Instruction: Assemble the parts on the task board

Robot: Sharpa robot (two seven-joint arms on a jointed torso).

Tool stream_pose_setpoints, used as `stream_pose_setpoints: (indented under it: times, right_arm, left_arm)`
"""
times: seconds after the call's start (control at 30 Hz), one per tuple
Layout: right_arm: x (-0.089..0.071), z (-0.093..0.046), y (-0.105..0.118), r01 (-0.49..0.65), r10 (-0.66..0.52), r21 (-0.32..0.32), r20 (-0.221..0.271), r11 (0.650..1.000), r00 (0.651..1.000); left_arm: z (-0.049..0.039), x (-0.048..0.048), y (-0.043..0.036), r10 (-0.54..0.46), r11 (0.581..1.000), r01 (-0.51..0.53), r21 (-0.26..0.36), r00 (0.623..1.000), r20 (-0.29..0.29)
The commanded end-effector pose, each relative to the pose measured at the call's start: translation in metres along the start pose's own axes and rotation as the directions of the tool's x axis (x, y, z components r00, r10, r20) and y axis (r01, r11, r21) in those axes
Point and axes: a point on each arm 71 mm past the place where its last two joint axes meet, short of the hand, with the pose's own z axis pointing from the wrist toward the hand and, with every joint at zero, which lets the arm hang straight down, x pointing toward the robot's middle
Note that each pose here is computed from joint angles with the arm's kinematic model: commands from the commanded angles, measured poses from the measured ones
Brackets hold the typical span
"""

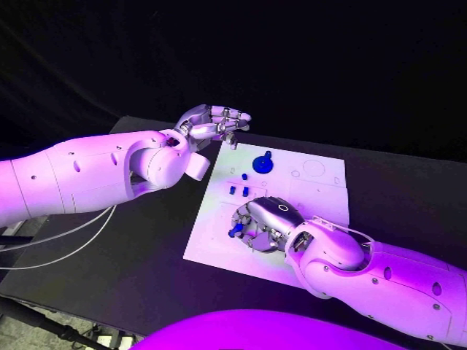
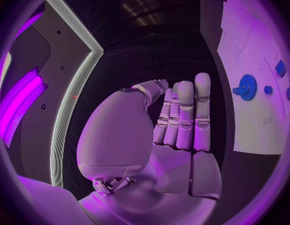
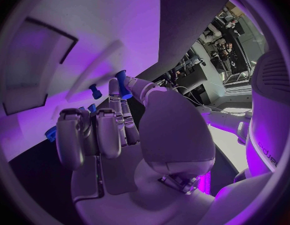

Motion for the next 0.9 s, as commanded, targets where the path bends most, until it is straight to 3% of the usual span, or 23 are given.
stream_pose_setpoints:
  times: [0.03, 0.4, 0.9]
  right_arm:
    - [0.0042, 0.0009, 0.0022, 0.028, -0.027, 0.003, -0.045, 1.000, 0.999]
    - [0.0079, 0.0033, 0.0068, 0.043, -0.043, -0.002, -0.082, 0.999, 0.996]
    - [0.0039, 0.0025, 0.0053, 0.031, -0.031, 0.005, -0.027, 1.000, 0.999]
  left_arm:
    - [0.0003, 0.0028, -0.0009, -0.012, 1.000, 0.012, 0.005, 1.000, -0.018]
    - [0.0002, 0.0028, -0.0009, -0.012, 1.000, 0.012, 0.005, 1.000, -0.019]
    - [0.0000, 0.0022, -0.0007, -0.012, 1.000, 0.012, 0.001, 1.000, -0.019]
